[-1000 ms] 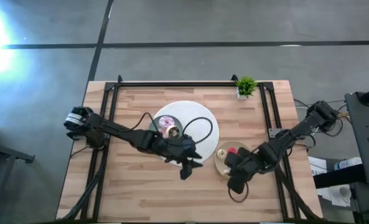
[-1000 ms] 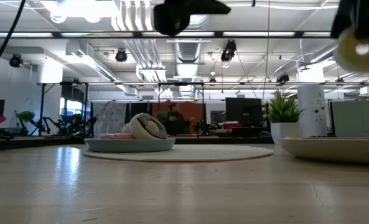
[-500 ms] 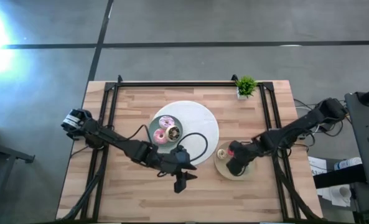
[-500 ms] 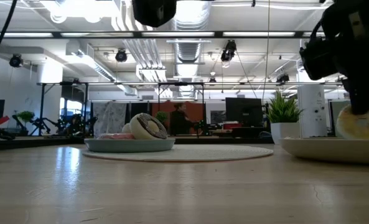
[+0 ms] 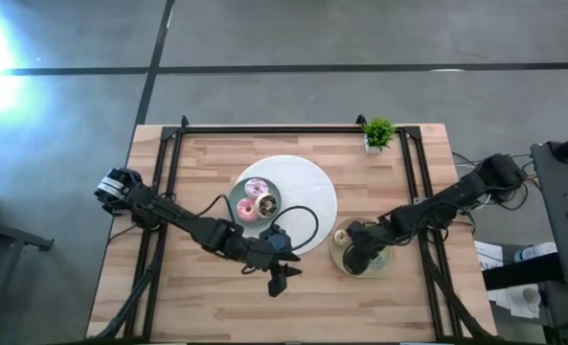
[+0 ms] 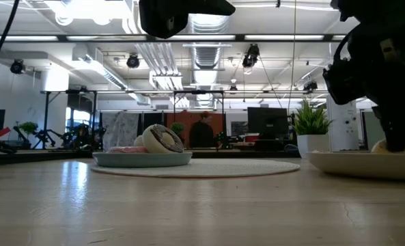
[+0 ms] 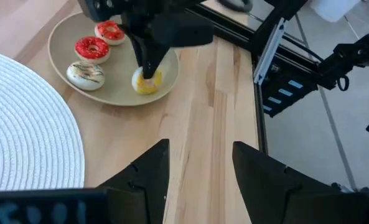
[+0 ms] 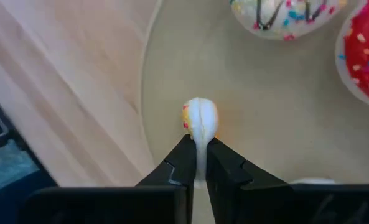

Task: Pick & Place donuts
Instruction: Put the small yellow donut on the brown plate, then return to Home Position

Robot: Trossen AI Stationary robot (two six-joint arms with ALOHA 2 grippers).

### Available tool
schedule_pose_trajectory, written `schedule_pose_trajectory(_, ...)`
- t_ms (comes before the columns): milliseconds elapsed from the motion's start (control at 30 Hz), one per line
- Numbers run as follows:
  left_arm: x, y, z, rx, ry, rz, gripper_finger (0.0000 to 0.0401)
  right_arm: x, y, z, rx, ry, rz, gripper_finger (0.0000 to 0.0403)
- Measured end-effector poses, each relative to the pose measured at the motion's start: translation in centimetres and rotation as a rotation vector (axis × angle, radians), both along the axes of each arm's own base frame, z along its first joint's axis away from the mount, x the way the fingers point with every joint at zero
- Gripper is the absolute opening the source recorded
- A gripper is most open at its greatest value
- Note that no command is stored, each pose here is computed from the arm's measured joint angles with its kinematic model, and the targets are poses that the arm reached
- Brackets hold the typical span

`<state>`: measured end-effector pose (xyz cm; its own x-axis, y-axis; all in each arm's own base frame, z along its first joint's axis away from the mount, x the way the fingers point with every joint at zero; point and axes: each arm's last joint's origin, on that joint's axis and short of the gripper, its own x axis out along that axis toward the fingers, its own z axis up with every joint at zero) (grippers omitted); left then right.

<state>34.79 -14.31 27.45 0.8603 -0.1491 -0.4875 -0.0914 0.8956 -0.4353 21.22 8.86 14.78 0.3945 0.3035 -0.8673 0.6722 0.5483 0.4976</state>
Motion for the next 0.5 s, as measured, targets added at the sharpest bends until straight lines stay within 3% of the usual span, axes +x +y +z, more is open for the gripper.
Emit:
schedule_pose_trajectory(300,0.0,0.0,0.0,0.001,0.001,0.0,0.0149,0.3,0.1,0.5,-0.115,0.159,0.078,0.0103)
schedule_pose_trajectory(500,0.0,0.0,0.0,0.001,0.001,0.0,0.0149,0.4,-0.2,2.2,-0.272,0.212,0.087,0.0138)
